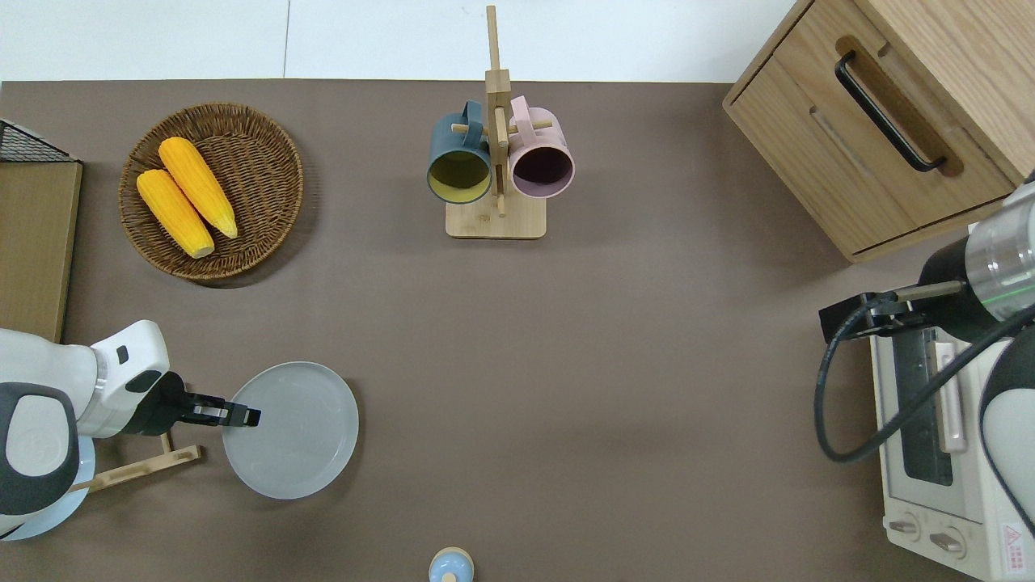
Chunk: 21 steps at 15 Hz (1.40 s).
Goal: Pick gray plate from low plate rack and place it on table with left arm
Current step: 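Carry the plate away from the rack and lower it onto the table, then open the left gripper and withdraw it toward the rack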
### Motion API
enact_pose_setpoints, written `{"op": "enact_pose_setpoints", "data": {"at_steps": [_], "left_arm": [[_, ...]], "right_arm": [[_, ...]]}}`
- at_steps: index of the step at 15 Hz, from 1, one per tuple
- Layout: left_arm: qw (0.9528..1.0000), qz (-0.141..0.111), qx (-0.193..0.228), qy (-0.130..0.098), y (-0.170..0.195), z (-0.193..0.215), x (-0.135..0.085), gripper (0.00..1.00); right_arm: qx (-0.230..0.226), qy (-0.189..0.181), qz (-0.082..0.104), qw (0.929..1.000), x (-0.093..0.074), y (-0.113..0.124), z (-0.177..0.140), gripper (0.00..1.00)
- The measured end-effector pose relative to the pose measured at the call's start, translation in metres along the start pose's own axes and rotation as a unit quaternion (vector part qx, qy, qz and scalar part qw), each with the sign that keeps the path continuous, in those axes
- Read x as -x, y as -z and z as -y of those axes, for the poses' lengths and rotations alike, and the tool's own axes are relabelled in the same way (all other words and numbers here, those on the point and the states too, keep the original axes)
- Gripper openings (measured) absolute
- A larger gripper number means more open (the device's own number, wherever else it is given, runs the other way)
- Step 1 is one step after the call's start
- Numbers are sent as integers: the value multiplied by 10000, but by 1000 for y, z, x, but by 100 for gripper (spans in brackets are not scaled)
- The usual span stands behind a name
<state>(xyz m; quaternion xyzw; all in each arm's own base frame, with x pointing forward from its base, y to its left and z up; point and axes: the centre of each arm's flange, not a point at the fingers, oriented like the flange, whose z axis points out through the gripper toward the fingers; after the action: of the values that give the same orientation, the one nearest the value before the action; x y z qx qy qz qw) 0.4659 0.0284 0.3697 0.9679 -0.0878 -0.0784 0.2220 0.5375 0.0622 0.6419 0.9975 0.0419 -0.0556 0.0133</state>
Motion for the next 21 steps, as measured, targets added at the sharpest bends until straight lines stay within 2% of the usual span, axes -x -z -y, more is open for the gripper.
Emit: {"op": "enact_pose_setpoints", "data": {"at_steps": [4,7,9,11,12,13,16,17,18,21], "left_arm": [[10000,67,32,-13,-12,6,1,14],[10000,72,42,3,-13,8,1,19],[10000,61,43,15,-13,10,1,31],[10000,44,43,34,-12,12,2,51],[10000,32,42,43,-11,13,2,57],[10000,20,40,48,-11,14,2,57],[10000,-36,22,58,-7,16,1,74],[10000,-53,17,60,-6,17,1,74],[10000,-74,9,57,-5,17,0,81],[9999,-150,-62,16,3,16,-3,85]], "right_arm": [[0,0,0,10000,0,0,0,99],[0,0,0,10000,0,0,0,99],[0,0,0,10000,0,0,0,99],[0,0,0,10000,0,0,0,99],[0,0,0,10000,0,0,0,99],[0,0,0,10000,0,0,0,99],[0,0,0,10000,0,0,0,99],[0,0,0,10000,0,0,0,99],[0,0,0,10000,0,0,0,99],[0,0,0,10000,0,0,0,99]]}}
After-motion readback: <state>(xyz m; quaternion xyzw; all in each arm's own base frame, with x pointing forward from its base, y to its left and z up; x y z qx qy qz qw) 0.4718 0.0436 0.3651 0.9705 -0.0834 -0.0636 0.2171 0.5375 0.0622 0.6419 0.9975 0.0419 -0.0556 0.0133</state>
